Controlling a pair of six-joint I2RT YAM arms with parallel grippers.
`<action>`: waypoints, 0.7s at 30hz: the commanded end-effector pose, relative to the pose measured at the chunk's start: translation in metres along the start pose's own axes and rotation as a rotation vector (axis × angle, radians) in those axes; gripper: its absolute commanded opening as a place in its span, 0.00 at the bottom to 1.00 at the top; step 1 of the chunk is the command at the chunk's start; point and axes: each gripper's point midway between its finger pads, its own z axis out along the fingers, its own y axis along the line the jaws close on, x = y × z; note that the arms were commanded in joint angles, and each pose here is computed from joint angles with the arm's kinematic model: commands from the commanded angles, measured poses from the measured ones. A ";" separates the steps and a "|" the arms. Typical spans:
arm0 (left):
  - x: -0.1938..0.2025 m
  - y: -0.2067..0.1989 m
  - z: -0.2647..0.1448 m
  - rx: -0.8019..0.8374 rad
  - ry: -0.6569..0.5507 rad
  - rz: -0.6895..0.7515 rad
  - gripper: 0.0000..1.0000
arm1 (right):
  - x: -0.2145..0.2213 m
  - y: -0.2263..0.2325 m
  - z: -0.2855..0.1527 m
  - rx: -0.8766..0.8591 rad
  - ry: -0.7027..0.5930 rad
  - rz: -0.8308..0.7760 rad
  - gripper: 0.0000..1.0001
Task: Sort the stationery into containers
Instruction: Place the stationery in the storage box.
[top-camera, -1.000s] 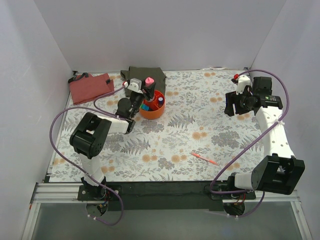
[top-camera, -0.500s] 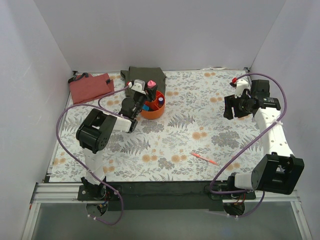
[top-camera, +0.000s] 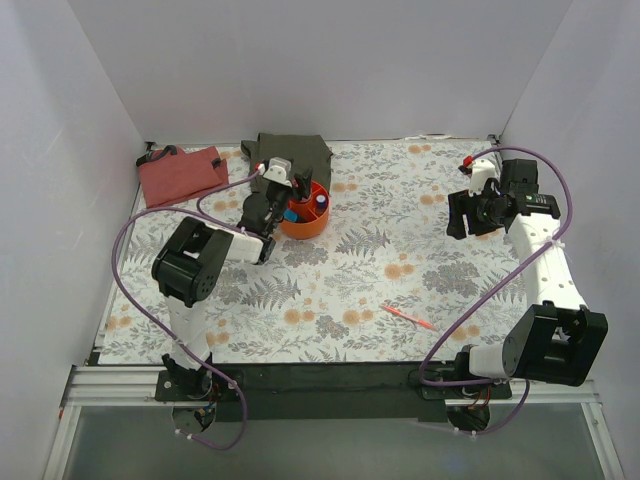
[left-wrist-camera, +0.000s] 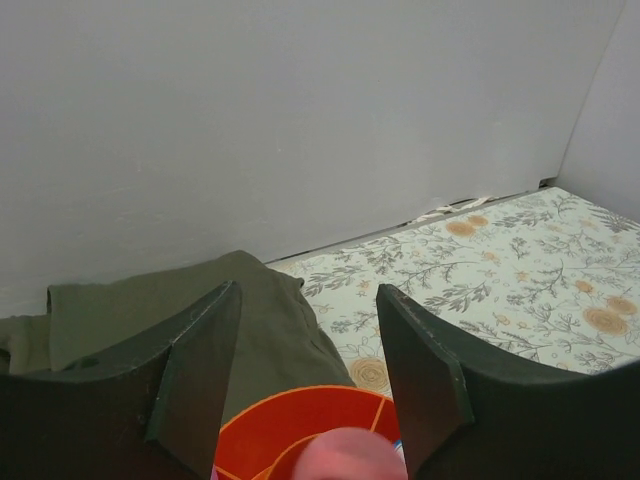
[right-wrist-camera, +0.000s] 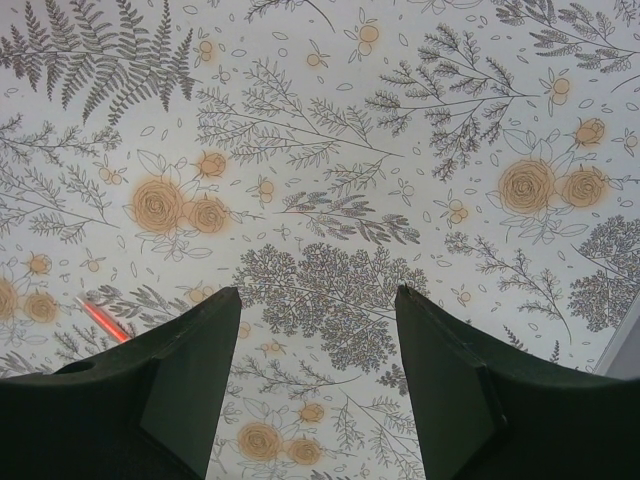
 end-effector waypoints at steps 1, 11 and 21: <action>-0.099 0.009 0.001 -0.036 -0.318 0.023 0.56 | -0.012 0.000 -0.004 -0.004 -0.040 -0.028 0.72; -0.172 0.016 0.001 -0.088 -0.435 0.084 0.59 | -0.018 0.011 -0.016 -0.040 -0.079 -0.084 0.72; -0.179 0.130 -0.009 -0.452 0.105 0.110 0.88 | 0.045 0.120 0.002 -0.281 0.073 -0.552 0.68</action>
